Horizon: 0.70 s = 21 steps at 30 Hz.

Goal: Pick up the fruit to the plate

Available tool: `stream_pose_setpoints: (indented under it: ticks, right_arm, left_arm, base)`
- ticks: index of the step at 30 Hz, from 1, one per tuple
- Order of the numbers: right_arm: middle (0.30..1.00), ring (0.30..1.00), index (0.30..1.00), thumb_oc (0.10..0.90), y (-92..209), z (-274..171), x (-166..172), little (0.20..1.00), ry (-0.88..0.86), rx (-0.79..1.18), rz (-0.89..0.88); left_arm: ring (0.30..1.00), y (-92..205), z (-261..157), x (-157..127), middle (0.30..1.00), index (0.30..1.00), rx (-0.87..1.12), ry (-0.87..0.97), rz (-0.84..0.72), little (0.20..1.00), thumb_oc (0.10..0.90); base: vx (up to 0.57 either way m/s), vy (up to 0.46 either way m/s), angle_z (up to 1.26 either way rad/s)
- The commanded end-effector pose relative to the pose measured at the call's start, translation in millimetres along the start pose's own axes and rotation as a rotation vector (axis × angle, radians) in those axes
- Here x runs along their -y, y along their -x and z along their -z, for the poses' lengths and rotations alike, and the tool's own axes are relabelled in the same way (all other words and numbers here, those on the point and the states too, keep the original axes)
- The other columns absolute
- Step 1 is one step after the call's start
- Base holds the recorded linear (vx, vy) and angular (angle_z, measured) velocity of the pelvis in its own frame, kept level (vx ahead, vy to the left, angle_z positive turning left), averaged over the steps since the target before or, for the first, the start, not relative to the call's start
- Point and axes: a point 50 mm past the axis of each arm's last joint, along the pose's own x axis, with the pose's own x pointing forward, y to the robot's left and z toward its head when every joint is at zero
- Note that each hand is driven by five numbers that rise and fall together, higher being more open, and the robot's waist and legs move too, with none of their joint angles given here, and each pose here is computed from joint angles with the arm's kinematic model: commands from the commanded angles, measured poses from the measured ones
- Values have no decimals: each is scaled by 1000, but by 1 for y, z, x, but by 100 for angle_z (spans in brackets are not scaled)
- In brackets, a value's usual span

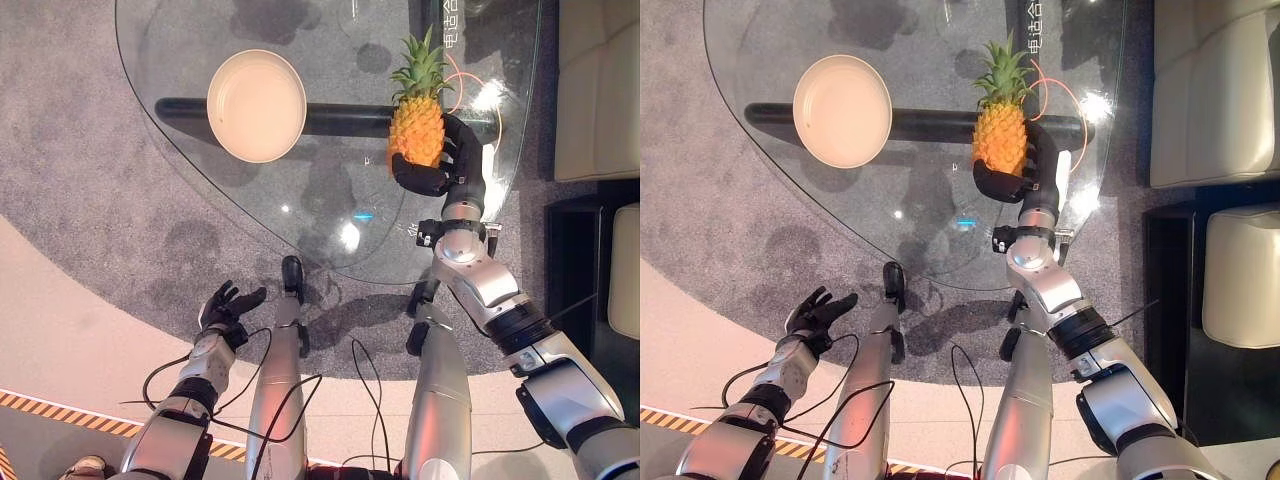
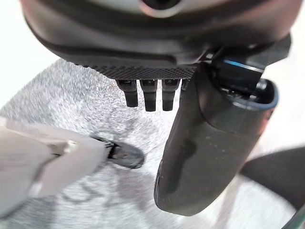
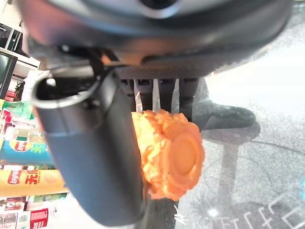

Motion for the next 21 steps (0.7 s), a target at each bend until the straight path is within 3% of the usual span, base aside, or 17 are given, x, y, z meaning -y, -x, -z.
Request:
stream_pose_setpoints:
  ticks: [1, 9, 21]
  right_arm:
    - [300, 300, 300, 100, -8, -40, 17, 200, -3, 220, 77]
    - [300, 300, 300, 100, -8, -57, 32, 200, 21, 345, 181]
    - [300, 300, 300, 100, 0, -83, 45, 200, 61, 560, 284]
  left_arm:
    - [900, -1, -32, -27, 900, 900, 147, 145, -164, 900, 800]
    - [900, 4, -88, -15, 900, 900, 397, 342, -221, 900, 800]
    - [900, 36, -169, 28, 900, 900, 790, 459, -127, 900, 800]
  base:
    - [-14, 22, 5]
    - [-2, 2, 1]
    - [0, 0, 0]
